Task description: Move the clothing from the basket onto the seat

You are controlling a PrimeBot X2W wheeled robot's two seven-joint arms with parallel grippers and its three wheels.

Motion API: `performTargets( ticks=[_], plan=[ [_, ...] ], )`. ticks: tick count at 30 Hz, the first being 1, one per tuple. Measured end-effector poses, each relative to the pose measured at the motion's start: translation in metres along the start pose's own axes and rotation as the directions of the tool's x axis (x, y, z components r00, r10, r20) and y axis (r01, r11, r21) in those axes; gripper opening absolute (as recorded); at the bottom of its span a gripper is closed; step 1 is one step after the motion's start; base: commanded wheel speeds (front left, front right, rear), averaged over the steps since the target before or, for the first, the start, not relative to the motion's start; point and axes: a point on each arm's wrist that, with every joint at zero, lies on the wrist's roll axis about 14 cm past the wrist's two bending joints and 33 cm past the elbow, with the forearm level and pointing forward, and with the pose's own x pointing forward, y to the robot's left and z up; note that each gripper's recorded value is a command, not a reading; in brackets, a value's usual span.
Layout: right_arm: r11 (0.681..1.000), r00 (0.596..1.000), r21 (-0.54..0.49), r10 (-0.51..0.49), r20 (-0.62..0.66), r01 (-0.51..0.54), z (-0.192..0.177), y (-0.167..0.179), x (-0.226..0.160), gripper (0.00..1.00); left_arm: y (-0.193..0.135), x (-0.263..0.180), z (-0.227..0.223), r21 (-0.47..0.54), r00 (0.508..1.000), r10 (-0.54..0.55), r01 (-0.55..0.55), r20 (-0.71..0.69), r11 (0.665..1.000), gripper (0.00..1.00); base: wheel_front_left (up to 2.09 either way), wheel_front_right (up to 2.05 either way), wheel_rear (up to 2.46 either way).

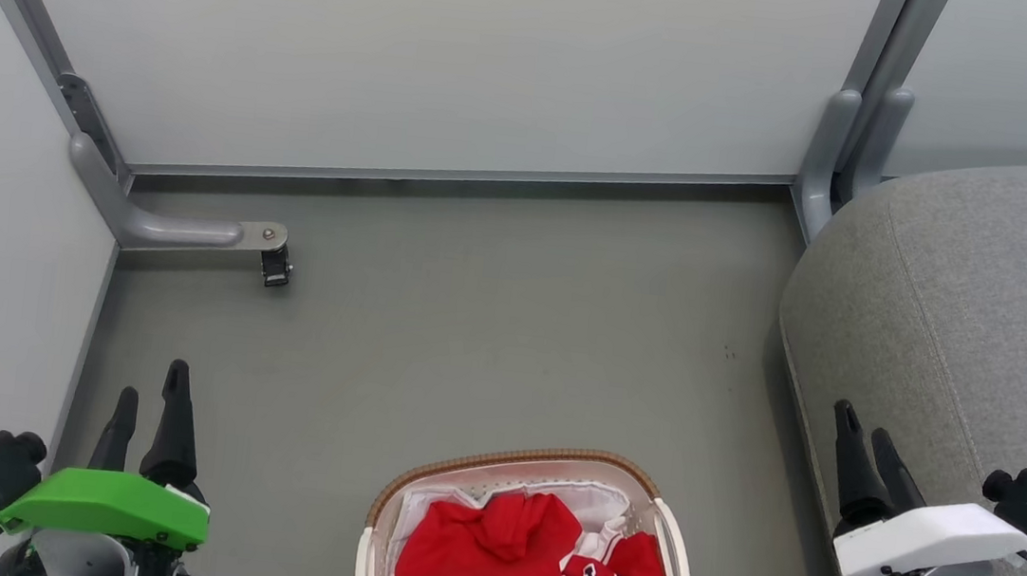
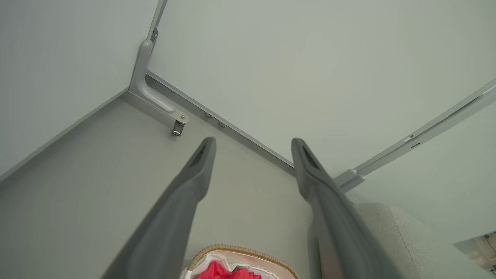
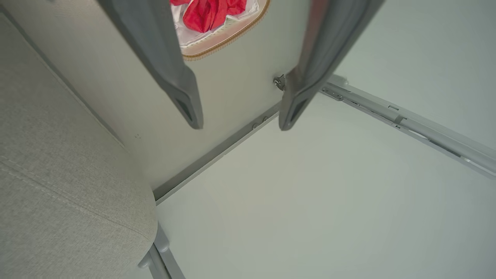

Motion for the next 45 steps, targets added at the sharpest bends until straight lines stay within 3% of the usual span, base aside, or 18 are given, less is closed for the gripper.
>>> performTargets(
  ticks=[15,35,45],
  plan=[
    [0.976,1.000,-0.218,0.011,-0.021,-0.015,-0.008,-0.001,-0.001,1.00,-0.001,0.000,-0.011,0.215,1.000,-0.007,0.014,-0.030,0.977,1.00,0.00,0.00,0.00],
    [0.898,0.999,-0.436,0.038,-0.039,-0.052,-0.014,0.000,0.001,1.00,-0.008,0.000,-0.019,0.424,0.998,-0.053,0.067,-0.045,0.903,1.00,0.00,0.00,0.00],
    [0.862,0.998,-0.504,0.045,-0.046,-0.063,-0.017,0.000,0.001,1.00,-0.007,-0.002,-0.021,0.476,0.998,-0.054,0.068,-0.043,0.877,1.00,0.00,0.00,0.00]
  ],
)
